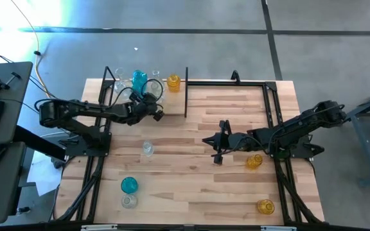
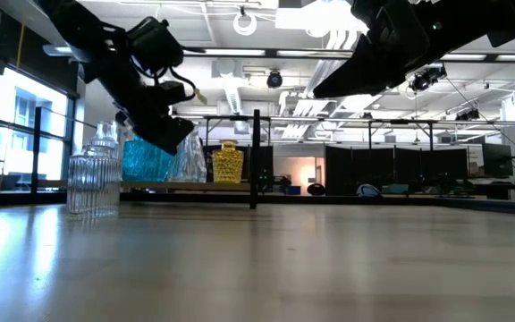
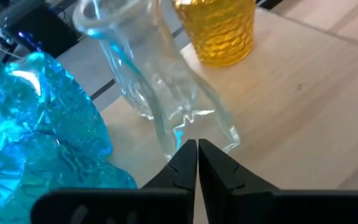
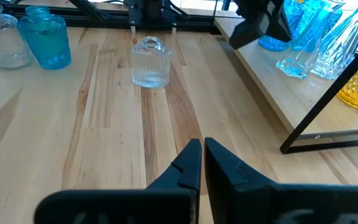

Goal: Sort vases onto shelf
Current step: Put the transparent vase on the shelf aligned with the other transparent vase

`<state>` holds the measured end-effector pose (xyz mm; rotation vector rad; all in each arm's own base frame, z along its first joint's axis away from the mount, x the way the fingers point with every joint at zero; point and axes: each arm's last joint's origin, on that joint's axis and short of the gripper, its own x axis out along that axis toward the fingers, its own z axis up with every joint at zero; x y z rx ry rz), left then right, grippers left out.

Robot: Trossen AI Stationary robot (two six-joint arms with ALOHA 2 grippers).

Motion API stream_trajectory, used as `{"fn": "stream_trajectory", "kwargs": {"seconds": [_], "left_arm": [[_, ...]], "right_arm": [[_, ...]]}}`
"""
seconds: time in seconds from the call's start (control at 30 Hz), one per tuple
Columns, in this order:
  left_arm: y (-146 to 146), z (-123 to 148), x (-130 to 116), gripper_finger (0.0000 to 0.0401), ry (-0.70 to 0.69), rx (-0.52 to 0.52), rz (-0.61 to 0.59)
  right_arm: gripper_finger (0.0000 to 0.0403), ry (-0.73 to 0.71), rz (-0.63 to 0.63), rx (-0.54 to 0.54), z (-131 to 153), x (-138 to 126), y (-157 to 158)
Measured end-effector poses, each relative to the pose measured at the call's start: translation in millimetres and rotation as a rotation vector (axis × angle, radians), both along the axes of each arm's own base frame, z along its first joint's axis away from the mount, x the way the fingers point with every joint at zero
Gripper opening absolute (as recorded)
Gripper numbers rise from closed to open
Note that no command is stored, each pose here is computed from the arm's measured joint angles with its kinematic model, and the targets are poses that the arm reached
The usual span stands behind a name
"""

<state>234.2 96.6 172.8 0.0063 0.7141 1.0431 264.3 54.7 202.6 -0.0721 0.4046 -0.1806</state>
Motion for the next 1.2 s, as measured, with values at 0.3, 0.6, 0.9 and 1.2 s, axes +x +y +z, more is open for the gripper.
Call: {"fn": "stream_trajectory", "kwargs": {"seconds": [0.3,0.6,0.9,1.2], "left_arm": [[7,-3,0,0.0001,-0.007,0.0,0.031],[14,-1,-2,0.0001,-0.021,0.009,0.053],[12,-1,-1,0.0,-0.015,-0.003,0.022],[0,0,1,0.0,-0.04,-0.09,-0.081]], "right_arm": [[0.0002,0.0,0.0,0.0,0,0,0],[0.0002,0.0,0.0,0.0,0,0,0],[0.0002,0.0,0.0,0.0,0,0,0],[0.0002,0.0,0.0,0.0,0,0,0]]}}
